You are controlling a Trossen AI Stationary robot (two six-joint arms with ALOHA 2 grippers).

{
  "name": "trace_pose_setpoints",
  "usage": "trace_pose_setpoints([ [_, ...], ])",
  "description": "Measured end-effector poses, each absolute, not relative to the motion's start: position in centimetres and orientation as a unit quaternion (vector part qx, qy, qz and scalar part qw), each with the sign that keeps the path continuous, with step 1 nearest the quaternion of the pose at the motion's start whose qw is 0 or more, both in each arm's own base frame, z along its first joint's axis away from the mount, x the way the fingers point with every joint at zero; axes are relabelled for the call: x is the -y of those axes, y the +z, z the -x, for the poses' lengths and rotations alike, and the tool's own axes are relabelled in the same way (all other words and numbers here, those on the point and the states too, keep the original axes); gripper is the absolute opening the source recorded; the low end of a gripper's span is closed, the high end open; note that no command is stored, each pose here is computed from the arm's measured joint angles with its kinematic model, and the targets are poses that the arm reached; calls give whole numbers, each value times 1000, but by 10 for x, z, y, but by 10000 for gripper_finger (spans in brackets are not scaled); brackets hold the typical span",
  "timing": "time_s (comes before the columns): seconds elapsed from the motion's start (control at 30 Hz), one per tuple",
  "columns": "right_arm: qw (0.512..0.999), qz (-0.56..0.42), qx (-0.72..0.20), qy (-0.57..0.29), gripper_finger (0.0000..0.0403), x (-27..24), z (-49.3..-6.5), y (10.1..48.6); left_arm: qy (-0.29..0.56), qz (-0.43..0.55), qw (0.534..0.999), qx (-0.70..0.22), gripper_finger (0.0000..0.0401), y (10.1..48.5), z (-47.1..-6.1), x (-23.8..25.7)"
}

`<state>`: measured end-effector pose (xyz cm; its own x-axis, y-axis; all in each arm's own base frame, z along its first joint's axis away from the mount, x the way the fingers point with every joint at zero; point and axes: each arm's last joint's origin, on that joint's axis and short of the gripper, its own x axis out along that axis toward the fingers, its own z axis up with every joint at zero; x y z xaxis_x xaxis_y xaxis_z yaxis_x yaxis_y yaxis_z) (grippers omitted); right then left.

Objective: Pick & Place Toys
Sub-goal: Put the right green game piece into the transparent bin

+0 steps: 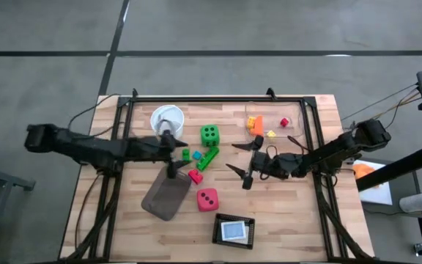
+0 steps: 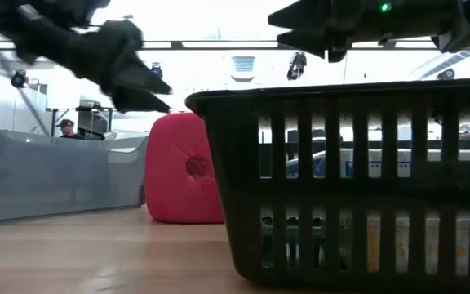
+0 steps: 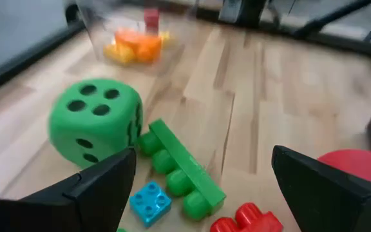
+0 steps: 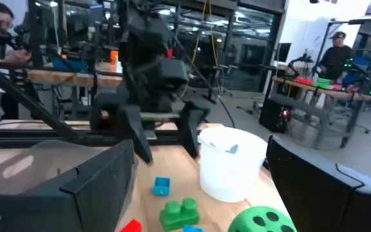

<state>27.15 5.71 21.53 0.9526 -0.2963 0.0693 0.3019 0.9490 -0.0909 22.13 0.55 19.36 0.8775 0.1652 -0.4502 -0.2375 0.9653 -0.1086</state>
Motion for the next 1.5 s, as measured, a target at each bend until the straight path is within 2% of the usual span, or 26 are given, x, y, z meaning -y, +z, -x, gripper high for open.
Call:
trace_pose_setpoints([
  [0.33,968,51,17,-247,347,-74,-257,222,147,89,895,-413,362,189,-307,-7],
  [0.63,965,37,36,-259,347,-93,-236,242,212,90,840,-492,362,170,-357,-22],
  [0.93,964,48,31,-259,347,-100,-231,243,247,113,806,-526,362,146,-361,-38],
  [1.23,962,59,25,-264,347,-100,-231,242,236,129,790,-551,359,124,-364,-42],
  [1.37,962,64,20,-264,347,-100,-231,241,236,129,791,-549,330,125,-364,-42],
  [1.5,962,65,19,-263,347,-100,-231,241,234,126,794,-547,269,128,-363,-42],
])
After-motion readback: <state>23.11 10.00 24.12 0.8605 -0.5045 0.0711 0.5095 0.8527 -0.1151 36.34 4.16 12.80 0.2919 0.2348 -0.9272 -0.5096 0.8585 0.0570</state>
